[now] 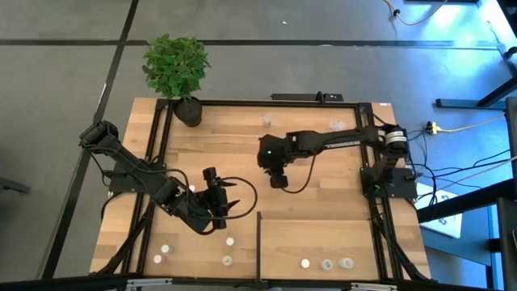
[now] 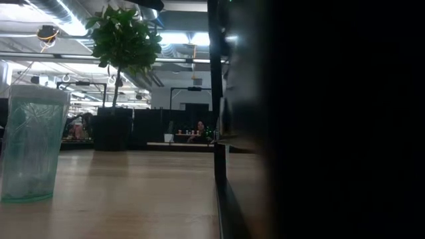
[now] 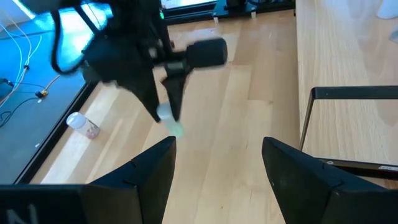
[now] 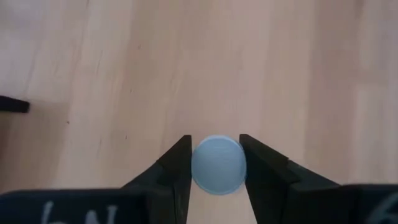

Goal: Pick and place medicine bottles onto shelf by color
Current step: Put the top green pill bottle on the shelf

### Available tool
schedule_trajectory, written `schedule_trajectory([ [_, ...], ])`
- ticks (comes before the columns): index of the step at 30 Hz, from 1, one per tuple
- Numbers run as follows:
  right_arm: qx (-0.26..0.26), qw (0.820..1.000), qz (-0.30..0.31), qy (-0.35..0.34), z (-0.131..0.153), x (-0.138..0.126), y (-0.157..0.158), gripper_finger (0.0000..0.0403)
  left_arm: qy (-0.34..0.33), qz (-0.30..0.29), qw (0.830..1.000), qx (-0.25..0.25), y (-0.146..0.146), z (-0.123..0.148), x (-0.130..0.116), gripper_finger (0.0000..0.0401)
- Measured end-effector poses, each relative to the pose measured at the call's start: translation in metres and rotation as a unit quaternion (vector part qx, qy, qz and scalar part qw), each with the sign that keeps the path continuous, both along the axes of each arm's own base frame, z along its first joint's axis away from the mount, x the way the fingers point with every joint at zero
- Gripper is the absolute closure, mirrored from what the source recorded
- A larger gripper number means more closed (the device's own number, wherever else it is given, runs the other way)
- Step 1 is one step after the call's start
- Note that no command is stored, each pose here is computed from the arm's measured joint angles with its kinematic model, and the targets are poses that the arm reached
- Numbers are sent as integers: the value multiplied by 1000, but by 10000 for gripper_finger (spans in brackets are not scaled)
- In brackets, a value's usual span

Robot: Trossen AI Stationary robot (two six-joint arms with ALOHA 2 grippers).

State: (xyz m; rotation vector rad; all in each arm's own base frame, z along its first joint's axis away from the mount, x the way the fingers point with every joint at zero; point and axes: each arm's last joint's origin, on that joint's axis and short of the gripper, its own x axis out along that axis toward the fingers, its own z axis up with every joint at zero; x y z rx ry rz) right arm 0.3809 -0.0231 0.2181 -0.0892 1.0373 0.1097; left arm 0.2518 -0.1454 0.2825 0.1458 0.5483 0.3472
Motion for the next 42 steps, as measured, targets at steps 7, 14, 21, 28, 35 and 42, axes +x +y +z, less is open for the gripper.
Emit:
schedule_trajectory([
  [7, -18, 1000, -20, -6, 39, -26, 20, 279, 1, -2, 1000, -1, 0, 0, 0, 169],
  [14, -18, 999, -17, -31, 67, -48, 66, 279, 8, -7, 1000, 18, 2, 0, 1, 169],
  [21, -19, 999, 0, -42, 70, -56, 105, 279, 9, -12, 1000, -5, 1, 0, 1, 169],
  [28, 5, 999, 18, -44, 70, -65, 138, 279, 14, -65, 995, -77, -5, 1, 4, 169],
  [35, 22, 998, 31, -47, 71, -77, 167, 279, -4, -132, 984, -116, -15, 7, 8, 169],
  [42, 11, 996, 44, -78, 85, -86, 195, 279, -19, -176, 976, -126, -28, 12, 3, 169],
])
